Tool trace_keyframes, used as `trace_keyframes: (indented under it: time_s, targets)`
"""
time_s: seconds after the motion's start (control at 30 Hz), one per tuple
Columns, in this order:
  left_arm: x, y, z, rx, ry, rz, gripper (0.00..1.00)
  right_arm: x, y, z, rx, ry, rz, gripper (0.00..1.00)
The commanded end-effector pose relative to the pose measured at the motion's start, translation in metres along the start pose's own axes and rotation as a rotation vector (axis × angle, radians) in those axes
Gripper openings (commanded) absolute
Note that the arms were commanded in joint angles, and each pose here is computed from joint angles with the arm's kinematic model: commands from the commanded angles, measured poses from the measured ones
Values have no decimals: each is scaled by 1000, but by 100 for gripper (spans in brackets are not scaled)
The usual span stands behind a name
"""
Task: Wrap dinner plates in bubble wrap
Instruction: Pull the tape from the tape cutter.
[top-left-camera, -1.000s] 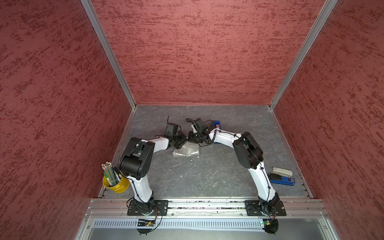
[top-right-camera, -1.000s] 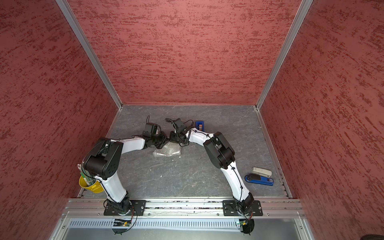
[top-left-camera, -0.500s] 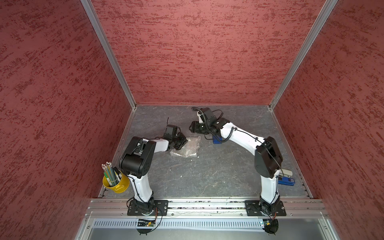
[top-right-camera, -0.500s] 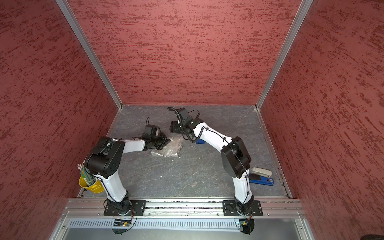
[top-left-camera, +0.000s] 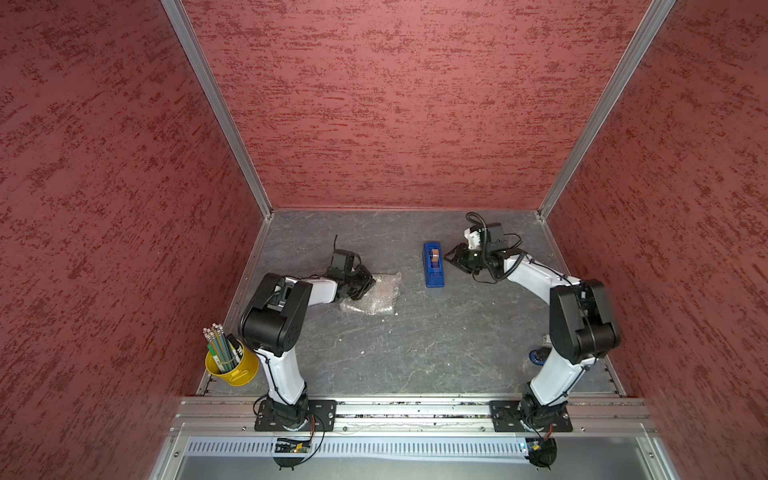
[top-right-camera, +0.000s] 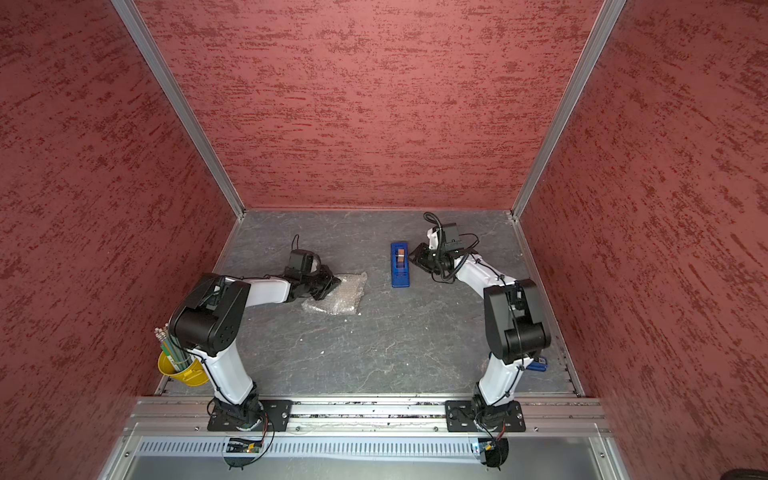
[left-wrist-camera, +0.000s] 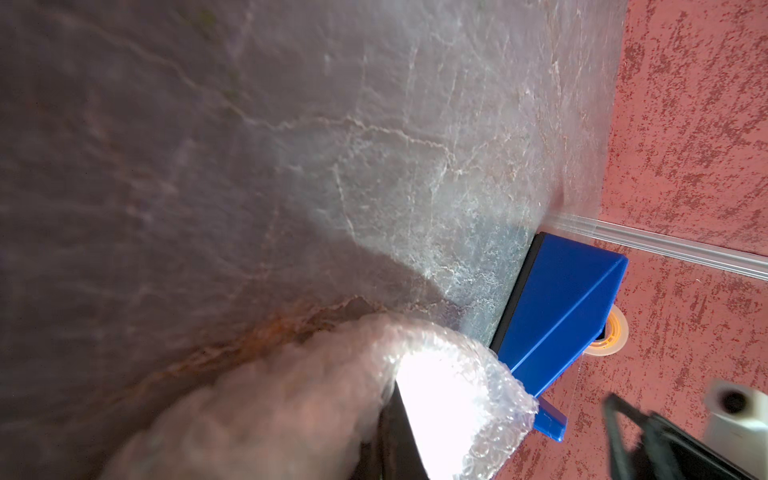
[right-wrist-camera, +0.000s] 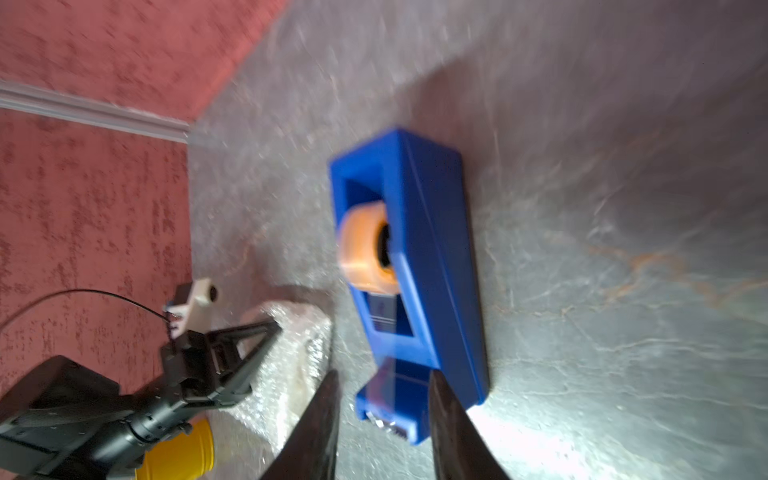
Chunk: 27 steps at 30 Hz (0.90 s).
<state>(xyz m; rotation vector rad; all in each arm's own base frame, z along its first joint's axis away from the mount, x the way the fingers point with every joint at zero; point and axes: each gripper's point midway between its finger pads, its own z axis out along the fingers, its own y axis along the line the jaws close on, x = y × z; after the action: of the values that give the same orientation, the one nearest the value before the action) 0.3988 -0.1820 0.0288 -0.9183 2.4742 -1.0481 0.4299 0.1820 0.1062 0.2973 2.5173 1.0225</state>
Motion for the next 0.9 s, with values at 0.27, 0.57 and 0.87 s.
trace_keyframes:
  time_s: [0.27, 0.57, 0.87]
  targets:
    - [14, 38, 3, -102, 44, -13, 0, -1, 17, 18, -149, 76, -40, 33]
    - [14, 36, 1, -98, 44, -10, 0, 2, 4, 32, -124, 107, -19, 28]
    - [16, 40, 0, -104, 44, -17, 0, -2, 12, 28, -144, 101, -28, 8]
